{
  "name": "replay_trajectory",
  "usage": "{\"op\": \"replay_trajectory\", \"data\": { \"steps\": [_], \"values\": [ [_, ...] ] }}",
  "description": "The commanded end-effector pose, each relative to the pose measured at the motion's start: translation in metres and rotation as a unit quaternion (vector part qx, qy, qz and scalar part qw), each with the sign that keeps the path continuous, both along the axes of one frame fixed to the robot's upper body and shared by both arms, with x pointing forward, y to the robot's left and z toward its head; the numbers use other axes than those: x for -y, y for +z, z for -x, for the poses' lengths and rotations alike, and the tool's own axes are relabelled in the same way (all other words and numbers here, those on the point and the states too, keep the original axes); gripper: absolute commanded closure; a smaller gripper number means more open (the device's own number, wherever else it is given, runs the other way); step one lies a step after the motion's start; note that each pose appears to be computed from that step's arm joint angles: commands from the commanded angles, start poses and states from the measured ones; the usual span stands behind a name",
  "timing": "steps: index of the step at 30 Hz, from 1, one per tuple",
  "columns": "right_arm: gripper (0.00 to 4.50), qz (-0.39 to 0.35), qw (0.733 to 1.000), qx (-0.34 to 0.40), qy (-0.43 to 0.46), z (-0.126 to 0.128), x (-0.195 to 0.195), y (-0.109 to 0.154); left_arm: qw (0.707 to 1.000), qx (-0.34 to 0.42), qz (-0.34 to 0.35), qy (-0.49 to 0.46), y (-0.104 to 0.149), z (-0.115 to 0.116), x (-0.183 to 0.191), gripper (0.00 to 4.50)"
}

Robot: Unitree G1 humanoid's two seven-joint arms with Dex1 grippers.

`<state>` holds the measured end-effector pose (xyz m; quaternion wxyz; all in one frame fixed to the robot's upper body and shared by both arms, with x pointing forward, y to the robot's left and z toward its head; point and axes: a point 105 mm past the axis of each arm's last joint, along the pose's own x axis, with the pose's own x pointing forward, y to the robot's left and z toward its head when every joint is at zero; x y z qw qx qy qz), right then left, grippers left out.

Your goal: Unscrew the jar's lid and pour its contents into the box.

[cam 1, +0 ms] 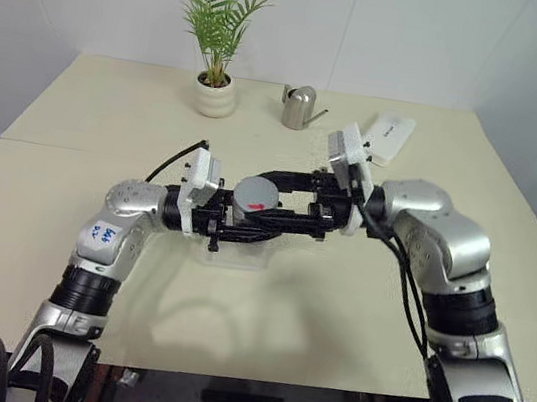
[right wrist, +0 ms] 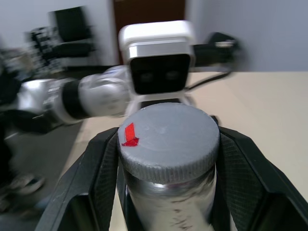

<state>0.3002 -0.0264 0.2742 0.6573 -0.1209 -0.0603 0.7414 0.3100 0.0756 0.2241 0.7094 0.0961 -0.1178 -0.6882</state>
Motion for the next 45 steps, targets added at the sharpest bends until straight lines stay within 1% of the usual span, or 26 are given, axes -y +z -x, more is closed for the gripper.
{"op": "replay_trajectory", "data": {
  "steps": [1,4,7,8,9,11,12,13,15,18,23,29,35,40,45],
  "values": [
    [1.93,0.007,0.996,0.038,0.081,0.016,-0.001,0.019,0.999,-0.006,-0.018,-0.035,-0.002,0.008,0.005,2.55],
    [1.93,0.009,0.996,0.038,0.078,0.012,0.001,0.020,1.000,0.000,-0.014,-0.024,0.001,0.006,0.002,2.55],
    [1.93,-0.015,0.998,0.031,0.056,0.006,0.002,0.024,1.000,-0.001,-0.016,-0.010,0.002,0.004,-0.005,2.55],
    [1.58,-0.027,0.998,0.033,0.046,0.004,0.001,0.026,1.000,0.001,-0.022,-0.007,0.001,0.004,-0.007,2.55],
    [1.21,-0.028,0.998,0.027,0.043,0.003,0.002,0.026,1.000,0.004,-0.022,0.002,0.002,0.002,-0.010,2.55],
    [0.63,-0.025,0.999,0.026,0.037,0.002,0.003,0.023,1.000,0.006,-0.018,0.019,0.005,-0.003,-0.016,2.55],
    [0.25,-0.026,0.999,0.024,0.030,0.001,0.004,0.022,1.000,0.008,-0.017,0.025,0.006,-0.004,-0.019,2.55],
    [0.02,-0.029,0.999,0.025,0.022,-0.001,0.006,0.022,0.999,0.010,-0.016,0.031,0.008,-0.005,-0.021,2.55],
    [0.02,-0.040,0.999,0.034,-0.008,-0.007,0.010,0.023,0.999,0.016,-0.011,0.046,0.011,-0.008,-0.026,2.55],
    [0.02,-0.057,0.997,0.038,-0.036,-0.010,0.010,0.023,0.998,0.018,-0.001,0.067,0.012,-0.012,-0.030,2.55],
    [0.02,-0.063,0.994,0.042,-0.083,-0.012,-0.006,0.012,0.997,0.017,0.011,0.077,0.009,-0.014,-0.024,2.55],
    [0.02,-0.080,0.991,0.034,-0.099,-0.009,-0.026,0.012,0.997,0.012,0.018,0.074,0.008,-0.015,-0.020,2.55],
    [0.02,-0.087,0.989,0.031,-0.111,-0.017,-0.032,0.012,0.998,0.012,0.018,0.067,0.007,-0.014,-0.014,2.55],
    [0.02,-0.091,0.988,0.031,-0.122,-0.024,-0.031,0.013,0.997,0.014,0.019,0.069,0.008,-0.015,-0.015,2.55],
    [0.02,-0.089,0.983,0.040,-0.155,-0.041,-0.013,0.015,0.997,0.014,0.018,0.070,0.006,-0.013,-0.017,2.55]
  ]
}}
